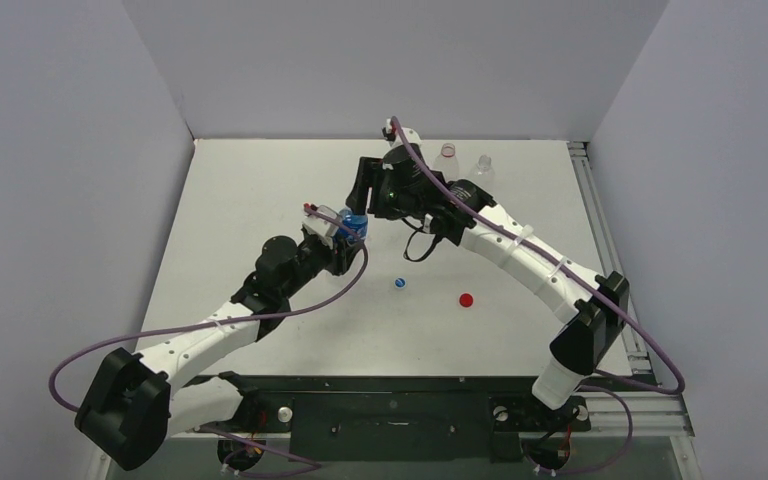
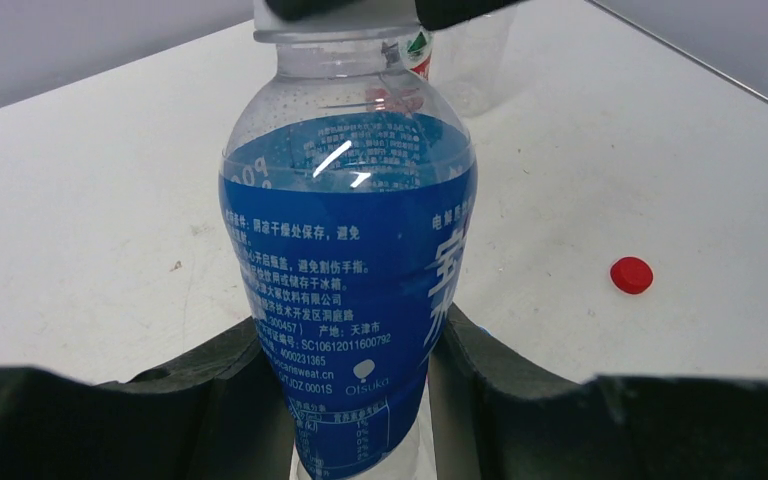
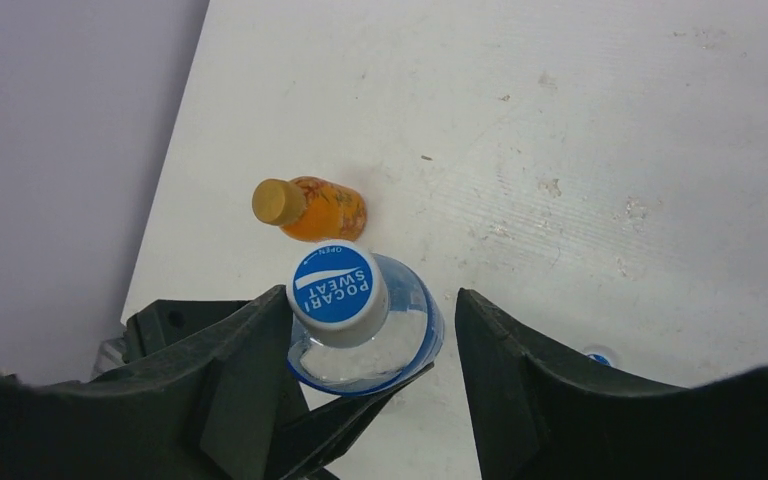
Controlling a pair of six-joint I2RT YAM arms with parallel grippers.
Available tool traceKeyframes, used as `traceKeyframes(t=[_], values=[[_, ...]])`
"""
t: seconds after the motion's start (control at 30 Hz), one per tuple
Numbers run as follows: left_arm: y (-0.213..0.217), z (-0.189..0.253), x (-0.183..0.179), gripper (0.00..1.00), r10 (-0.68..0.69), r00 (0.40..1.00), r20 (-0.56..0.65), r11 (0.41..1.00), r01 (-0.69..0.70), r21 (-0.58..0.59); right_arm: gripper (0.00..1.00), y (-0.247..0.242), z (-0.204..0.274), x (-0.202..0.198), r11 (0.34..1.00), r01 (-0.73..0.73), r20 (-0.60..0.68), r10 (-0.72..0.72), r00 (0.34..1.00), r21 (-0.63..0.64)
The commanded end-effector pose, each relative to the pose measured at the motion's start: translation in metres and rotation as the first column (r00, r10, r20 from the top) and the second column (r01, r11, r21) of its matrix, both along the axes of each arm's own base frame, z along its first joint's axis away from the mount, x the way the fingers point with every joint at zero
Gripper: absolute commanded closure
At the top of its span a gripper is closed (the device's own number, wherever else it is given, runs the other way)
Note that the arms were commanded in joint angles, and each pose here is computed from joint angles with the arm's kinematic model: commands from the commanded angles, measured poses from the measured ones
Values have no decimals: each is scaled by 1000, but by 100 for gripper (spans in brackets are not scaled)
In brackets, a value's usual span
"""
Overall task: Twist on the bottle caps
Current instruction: Place the plastic bottle at the center of the board.
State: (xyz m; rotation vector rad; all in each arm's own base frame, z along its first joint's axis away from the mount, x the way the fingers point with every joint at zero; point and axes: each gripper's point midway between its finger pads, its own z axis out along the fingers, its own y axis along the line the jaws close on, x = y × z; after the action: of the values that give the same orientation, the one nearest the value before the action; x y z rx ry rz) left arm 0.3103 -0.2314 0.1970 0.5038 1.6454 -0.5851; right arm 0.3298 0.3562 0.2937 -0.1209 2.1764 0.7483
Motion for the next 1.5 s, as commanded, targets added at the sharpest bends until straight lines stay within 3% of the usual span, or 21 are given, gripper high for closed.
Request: traceKeyframes(t=[0.0, 0.23, 0.3, 0.4, 0.47, 0.6, 0.63, 0.7, 0.97, 1.27, 1.47], values=[[-2, 31, 0, 100, -25, 993, 112, 999, 30, -41, 45, 6, 16, -2, 1000, -16, 45, 17, 999, -22], [-1, 30, 0, 100, -18, 995, 101, 999, 21, -28, 58, 18, 13, -6, 999, -33, 49, 35, 998, -44], [-1, 32, 0, 100, -18, 995, 101, 999, 22, -32, 66, 21, 11, -8, 998, -37, 50, 40, 998, -53], [-1, 33, -1, 100, -18, 996, 90, 999, 22, -39, 88, 23, 7, -9, 997, -36, 50, 40, 998, -68], [0, 33, -3, 92, -13, 997, 75, 999, 17, -48, 99, 23, 5, -6, 996, -29, 58, 33, 998, -79], [6, 36, -8, 45, 15, 1000, 26, 998, -13, -65, 100, 22, 7, 0, 996, -12, 95, 20, 995, -87], [10, 38, -7, 16, 40, 999, 12, 996, -39, -75, 100, 23, 8, 1, 996, -11, 104, 20, 994, -88], [18, 39, -8, 1, 78, 997, -22, 995, -80, -67, 100, 24, 13, 3, 997, -8, 132, 19, 991, -83], [65, 69, -42, 3, 205, 974, -93, 978, -208, -31, 100, 49, 21, 19, 999, -21, 223, 27, 974, -31], [109, 128, -68, 4, 323, 946, -32, 943, -325, -67, 100, 80, 27, 41, 999, 7, 339, 5, 941, -35], [124, 170, -85, 3, 348, 938, 10, 925, -341, -169, 100, 102, 31, 54, 998, 31, 423, -1, 906, -62]])
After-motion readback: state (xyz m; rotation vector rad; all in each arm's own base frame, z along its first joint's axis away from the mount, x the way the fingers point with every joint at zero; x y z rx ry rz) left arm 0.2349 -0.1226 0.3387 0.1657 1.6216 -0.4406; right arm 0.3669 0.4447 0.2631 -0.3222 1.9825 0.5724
